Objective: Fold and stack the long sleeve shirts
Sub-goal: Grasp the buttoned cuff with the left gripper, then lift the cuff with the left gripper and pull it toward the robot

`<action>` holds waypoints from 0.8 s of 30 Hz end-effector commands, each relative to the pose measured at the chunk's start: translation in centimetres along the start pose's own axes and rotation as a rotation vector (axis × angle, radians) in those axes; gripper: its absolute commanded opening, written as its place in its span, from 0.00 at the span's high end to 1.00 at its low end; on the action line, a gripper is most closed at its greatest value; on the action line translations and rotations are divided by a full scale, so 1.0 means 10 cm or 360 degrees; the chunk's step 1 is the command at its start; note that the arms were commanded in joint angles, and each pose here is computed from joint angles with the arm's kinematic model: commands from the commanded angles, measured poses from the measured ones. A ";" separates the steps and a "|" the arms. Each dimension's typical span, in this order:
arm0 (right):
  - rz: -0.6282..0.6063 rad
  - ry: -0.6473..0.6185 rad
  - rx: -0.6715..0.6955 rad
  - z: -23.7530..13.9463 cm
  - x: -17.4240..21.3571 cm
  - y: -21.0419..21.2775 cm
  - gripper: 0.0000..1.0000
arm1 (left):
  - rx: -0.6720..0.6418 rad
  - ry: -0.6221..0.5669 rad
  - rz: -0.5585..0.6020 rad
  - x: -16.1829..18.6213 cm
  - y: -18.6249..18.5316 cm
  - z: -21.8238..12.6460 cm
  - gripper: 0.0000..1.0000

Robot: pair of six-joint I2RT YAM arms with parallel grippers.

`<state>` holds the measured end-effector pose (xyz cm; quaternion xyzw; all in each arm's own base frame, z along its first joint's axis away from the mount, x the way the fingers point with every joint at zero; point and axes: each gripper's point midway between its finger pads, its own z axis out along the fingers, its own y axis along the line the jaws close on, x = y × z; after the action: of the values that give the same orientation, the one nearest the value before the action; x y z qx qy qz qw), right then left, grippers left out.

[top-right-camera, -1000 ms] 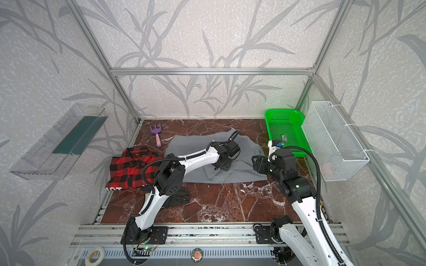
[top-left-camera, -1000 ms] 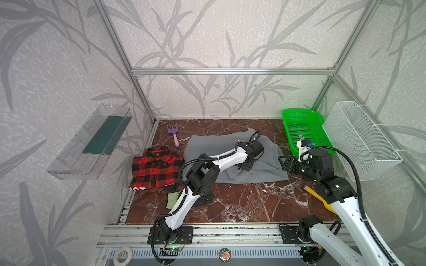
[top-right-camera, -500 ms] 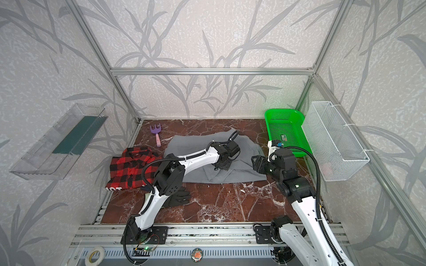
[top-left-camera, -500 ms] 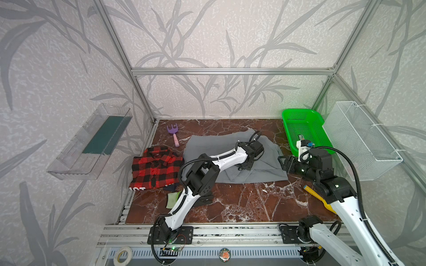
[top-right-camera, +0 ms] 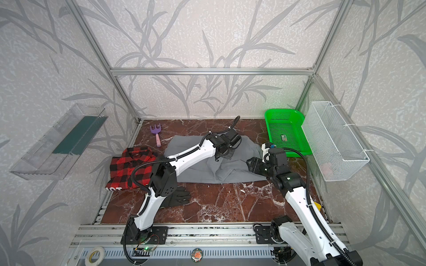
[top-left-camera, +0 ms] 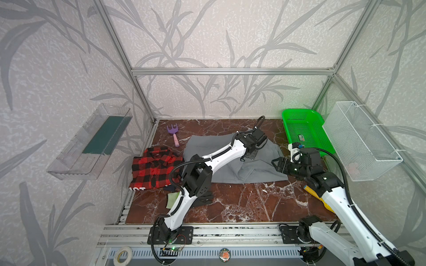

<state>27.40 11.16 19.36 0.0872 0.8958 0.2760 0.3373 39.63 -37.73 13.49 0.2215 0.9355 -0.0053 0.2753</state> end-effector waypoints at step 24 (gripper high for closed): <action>0.0416 0.0025 -0.0211 0.26 -0.06 -0.15 0.37 | 0.1414 -0.1926 0.0028 -1.62 -0.23 -2.32 1.00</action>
<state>29.28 10.50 17.02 0.1713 0.8721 0.3464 0.3002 42.00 -43.77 33.90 0.2614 0.6756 -0.3799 0.5753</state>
